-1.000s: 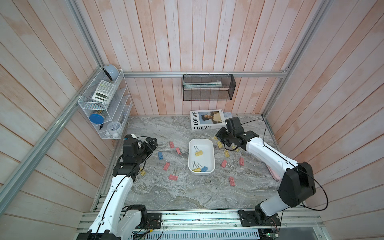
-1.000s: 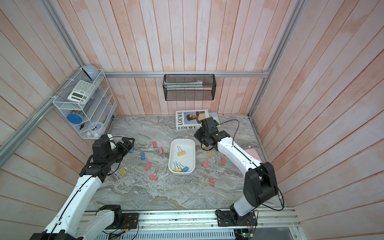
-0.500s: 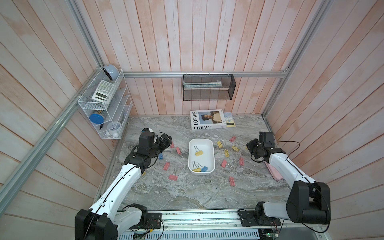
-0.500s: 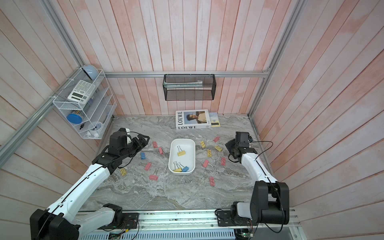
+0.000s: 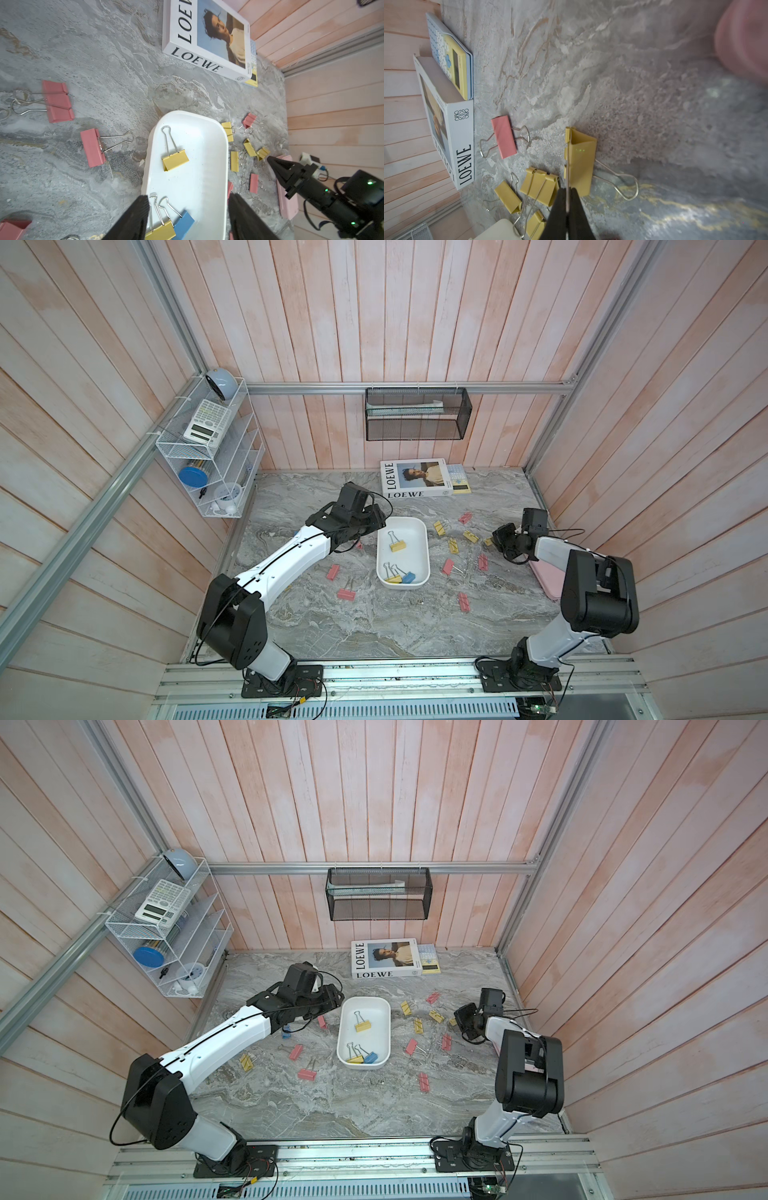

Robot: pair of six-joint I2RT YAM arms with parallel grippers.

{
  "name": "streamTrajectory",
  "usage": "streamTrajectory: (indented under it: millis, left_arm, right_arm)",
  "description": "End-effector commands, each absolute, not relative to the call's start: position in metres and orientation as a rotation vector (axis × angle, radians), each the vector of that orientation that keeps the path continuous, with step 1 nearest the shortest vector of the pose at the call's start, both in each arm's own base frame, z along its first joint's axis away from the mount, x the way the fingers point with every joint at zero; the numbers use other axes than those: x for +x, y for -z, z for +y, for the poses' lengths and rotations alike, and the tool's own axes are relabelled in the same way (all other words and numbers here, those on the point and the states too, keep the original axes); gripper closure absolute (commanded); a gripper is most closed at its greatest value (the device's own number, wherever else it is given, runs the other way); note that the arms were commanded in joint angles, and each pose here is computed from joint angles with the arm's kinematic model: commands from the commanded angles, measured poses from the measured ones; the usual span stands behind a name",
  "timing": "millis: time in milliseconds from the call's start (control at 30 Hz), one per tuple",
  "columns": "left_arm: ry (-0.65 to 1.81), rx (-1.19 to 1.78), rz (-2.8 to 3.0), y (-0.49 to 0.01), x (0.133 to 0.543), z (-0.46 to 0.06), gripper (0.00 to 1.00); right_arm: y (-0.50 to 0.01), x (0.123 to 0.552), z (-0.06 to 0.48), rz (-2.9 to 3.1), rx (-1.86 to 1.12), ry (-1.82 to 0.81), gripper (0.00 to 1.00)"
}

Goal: Take out the binder clips from the storage box
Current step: Place the binder clip at the center of the board, then pick up the binder clip from the storage box.

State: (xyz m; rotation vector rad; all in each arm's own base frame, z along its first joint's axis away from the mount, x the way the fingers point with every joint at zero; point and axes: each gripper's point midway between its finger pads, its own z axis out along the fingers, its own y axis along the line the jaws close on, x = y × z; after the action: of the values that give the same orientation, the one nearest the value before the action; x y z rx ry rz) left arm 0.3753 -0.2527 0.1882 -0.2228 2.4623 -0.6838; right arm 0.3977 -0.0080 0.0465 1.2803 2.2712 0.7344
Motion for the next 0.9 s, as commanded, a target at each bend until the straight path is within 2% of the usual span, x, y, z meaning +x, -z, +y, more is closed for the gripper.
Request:
streamTrajectory:
  millis: [0, 133, 333, 433, 600, 667, 867]
  left_arm:
    - [0.563, -0.111, 2.536, -0.172, 0.375, -0.266, 0.47]
    - [0.473, -0.054, 2.604, -0.153, 0.380, -0.281, 0.55]
    - [0.373, -0.058, 2.683, -0.125, 0.392, -0.297, 0.74]
    - [0.319, -0.090, 2.712, -0.112, 0.398, -0.300, 0.82]
    - [0.240, -0.124, 2.755, -0.092, 0.405, -0.306, 0.85]
    - [0.198, -0.137, 2.775, -0.081, 0.407, -0.306, 0.87]
    - [0.105, -0.176, 2.799, -0.061, 0.413, -0.303, 0.90]
  right_arm:
    - [-0.048, 0.399, -0.004, 2.289, 1.247, -0.765, 0.69]
    - [-0.060, 0.391, -0.007, 2.311, 1.228, -0.718, 0.52]
    - [-0.095, 0.375, -0.005, 2.310, 1.130, -0.667, 0.44]
    - [-0.114, 0.366, -0.001, 2.308, 1.057, -0.636, 0.34]
    - [-0.138, 0.352, 0.009, 2.308, 0.964, -0.617, 0.17]
    - [-0.147, 0.347, 0.016, 2.316, 0.915, -0.607, 0.04]
    - [-0.164, 0.341, 0.037, 2.344, 0.769, -0.573, 0.02]
